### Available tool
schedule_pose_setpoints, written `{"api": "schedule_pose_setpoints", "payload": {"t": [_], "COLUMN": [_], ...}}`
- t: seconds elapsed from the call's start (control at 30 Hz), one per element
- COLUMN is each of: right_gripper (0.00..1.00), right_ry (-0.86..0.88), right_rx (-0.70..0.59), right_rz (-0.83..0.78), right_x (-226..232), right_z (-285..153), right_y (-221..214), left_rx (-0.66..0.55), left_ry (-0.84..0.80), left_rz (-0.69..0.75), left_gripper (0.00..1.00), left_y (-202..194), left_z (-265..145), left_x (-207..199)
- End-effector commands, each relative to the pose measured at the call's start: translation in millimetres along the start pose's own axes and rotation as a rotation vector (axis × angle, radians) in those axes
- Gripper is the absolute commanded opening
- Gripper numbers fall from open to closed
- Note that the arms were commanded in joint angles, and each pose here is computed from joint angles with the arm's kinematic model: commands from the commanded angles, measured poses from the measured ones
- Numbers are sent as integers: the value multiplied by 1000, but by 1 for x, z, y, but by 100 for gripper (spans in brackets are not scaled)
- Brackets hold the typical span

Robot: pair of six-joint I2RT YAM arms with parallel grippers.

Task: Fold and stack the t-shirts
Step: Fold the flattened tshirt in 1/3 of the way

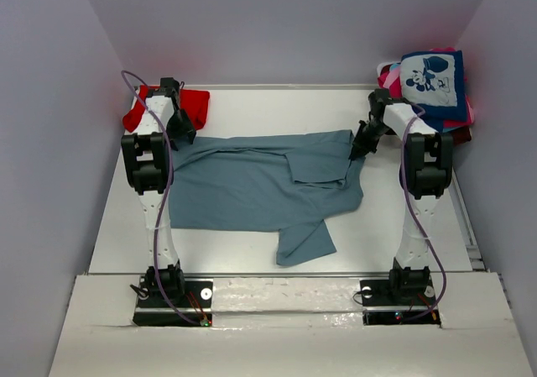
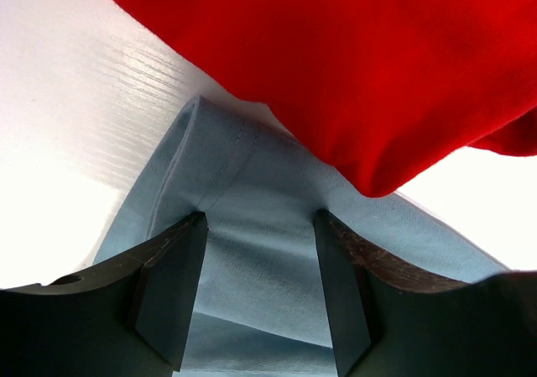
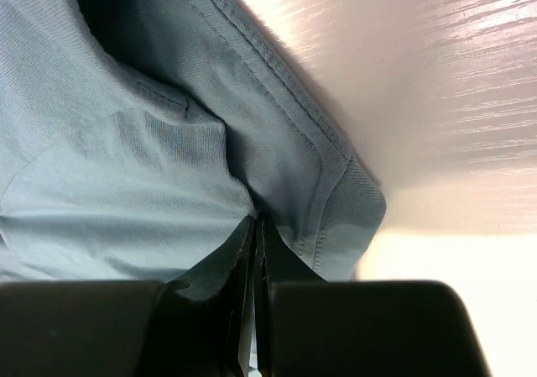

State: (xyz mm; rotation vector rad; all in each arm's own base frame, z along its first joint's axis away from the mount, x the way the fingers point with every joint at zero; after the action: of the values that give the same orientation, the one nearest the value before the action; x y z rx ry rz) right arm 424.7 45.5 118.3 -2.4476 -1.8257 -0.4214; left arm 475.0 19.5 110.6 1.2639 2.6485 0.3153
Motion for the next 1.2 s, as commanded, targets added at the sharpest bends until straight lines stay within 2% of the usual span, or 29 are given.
{"api": "schedule_pose_setpoints", "payload": {"t": [0.0,0.53,0.63,0.73,0.77,0.87,1.17], "right_gripper": [7,8,32,49,60,75,75], "right_ry": [-45,-44,-34,15,36,78,167], "right_rx": [-96,-93,-96,-140,-149,-183,-123], "right_rz": [38,43,35,17,13,-22,-165], "right_x": [-20,-30,-29,-22,-20,-5,65], "right_z": [-28,-27,-32,-48,-54,-70,-76], "right_y": [19,18,17,16,15,12,-14], "left_rx": [36,39,38,33,31,29,22], "left_ry": [79,80,75,63,58,47,33], "left_rz": [12,3,1,-2,-2,-3,19], "left_gripper": [67,67,67,67,67,67,67], "left_y": [-5,-3,-3,-3,-2,-2,-6], "left_z": [10,9,7,4,3,0,-3], "left_x": [19,23,23,22,21,21,8]}}
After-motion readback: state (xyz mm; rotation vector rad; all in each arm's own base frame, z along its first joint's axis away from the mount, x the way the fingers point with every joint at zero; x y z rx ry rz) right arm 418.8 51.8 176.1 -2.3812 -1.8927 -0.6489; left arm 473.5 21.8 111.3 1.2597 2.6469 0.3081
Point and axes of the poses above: each gripper's point midway between its finger pads, its own z axis out along the fingers, its own x axis along the line the jaws close on, y = z × x, the point moved 9 cm from there along -z, back along the fingers, and after that the axes turned 10 degrees about -z, right-handed, at the moved point
